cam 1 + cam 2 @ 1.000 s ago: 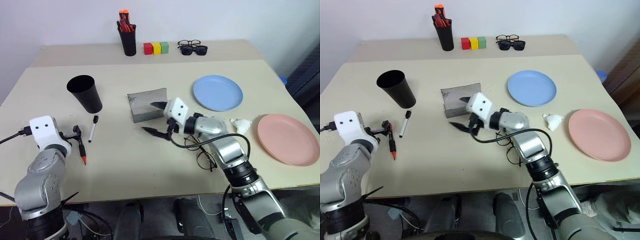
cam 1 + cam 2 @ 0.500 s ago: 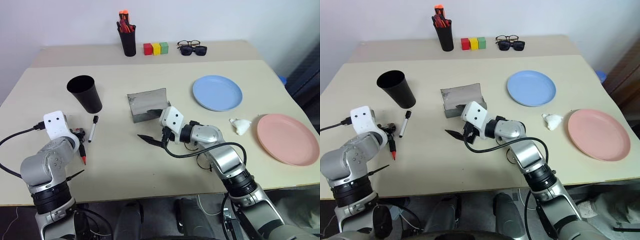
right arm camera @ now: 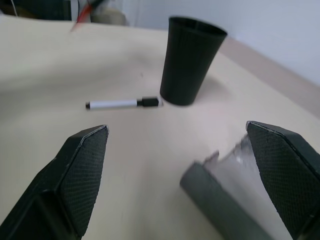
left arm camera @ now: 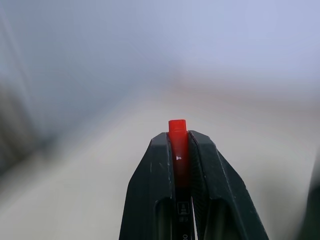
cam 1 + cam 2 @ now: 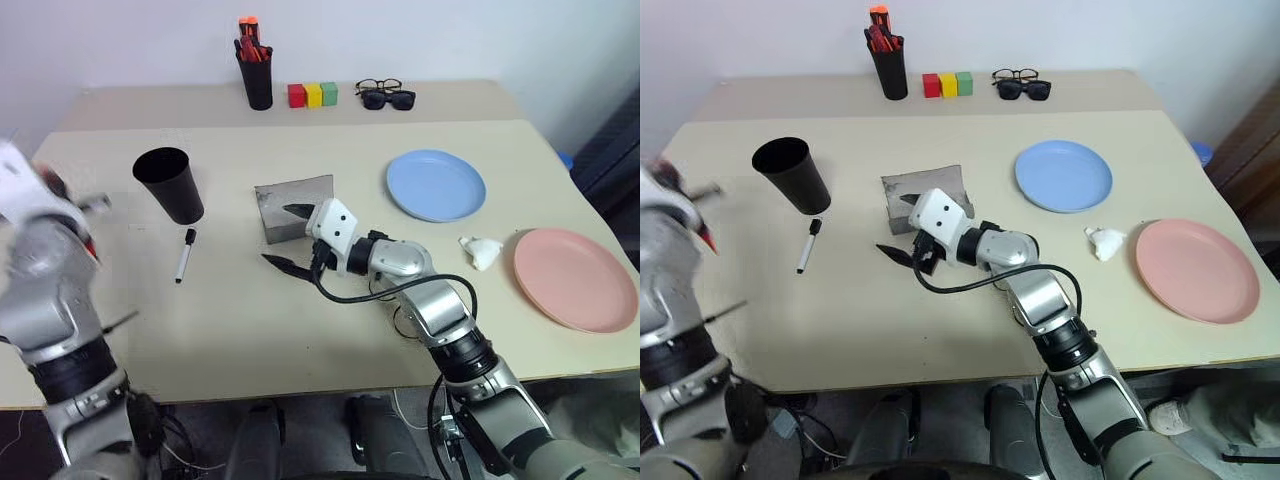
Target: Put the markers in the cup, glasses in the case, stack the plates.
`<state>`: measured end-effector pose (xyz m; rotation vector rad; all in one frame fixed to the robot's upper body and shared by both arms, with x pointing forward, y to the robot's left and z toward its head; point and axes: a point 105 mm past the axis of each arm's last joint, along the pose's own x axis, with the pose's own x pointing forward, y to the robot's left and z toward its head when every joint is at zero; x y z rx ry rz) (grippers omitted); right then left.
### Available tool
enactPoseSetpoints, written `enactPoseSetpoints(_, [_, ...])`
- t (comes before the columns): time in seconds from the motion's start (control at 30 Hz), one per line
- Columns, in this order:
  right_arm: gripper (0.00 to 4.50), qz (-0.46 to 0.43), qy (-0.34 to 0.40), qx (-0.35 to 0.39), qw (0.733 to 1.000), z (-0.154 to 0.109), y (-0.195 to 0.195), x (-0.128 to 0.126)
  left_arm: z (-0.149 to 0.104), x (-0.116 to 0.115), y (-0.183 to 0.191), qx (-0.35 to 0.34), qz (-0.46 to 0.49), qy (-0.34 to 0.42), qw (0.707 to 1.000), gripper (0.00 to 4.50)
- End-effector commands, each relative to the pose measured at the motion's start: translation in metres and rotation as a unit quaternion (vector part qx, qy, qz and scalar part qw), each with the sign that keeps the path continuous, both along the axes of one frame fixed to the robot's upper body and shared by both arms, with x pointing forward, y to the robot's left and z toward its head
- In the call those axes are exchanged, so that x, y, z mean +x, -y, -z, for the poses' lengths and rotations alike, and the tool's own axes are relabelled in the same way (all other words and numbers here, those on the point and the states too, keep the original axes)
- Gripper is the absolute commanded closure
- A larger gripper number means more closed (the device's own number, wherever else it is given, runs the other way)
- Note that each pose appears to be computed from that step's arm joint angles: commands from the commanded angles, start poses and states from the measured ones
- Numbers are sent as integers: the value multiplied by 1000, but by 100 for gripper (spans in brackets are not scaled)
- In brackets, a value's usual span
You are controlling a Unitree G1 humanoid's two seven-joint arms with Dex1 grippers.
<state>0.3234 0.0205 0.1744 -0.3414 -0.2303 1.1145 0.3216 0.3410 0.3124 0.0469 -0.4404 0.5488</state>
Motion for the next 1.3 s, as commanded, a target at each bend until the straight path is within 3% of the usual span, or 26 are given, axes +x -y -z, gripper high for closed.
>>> enactPoseSetpoints(0.03, [0, 2, 32, 28, 999, -21, -6, 2, -34, 21, 29, 73, 46, 46, 995, 445])
enactPoseSetpoints(0.23, [0, 9, 40, 42, 998, -28, -11, 6, -40, 69, 82, 164, 100, 52, 980, 445])
enactPoseSetpoints(0.37, [0, 27, 43, 46, 998, -29, -4, 10, -13, 91, 88, 151, 112, 49, 981, 445])
enactPoseSetpoints(0.7, [0, 50, 37, 54, 997, -28, 5, 12, 34, 101, 88, 130, 137, 25, 982, 445])
enactPoseSetpoints(0.83, [0, 48, 37, 53, 997, -29, 4, 12, 40, 100, 87, 124, 132, 24, 983, 281])
enactPoseSetpoints(0.93, [0, 45, 37, 53, 997, -29, 4, 11, 37, 97, 84, 115, 126, 36, 985, 128])
enactPoseSetpoints(1.1, [0, 41, 35, 50, 997, -28, 3, 10, 8, 70, 79, 75, 131, 125, 981, 128])
enactPoseSetpoints(1.2, [0, 41, 33, 50, 997, -27, 3, 10, -4, 50, 101, 89, 213, 152, 961, 128])
enactPoseSetpoints(1.27, [0, 41, 31, 48, 998, -25, 4, 10, 1, 37, 124, 104, 304, 126, 939, 128])
enactPoseSetpoints(1.3, [0, 40, 30, 48, 998, -24, 4, 10, 8, 29, 135, 115, 347, 101, 925, 101])
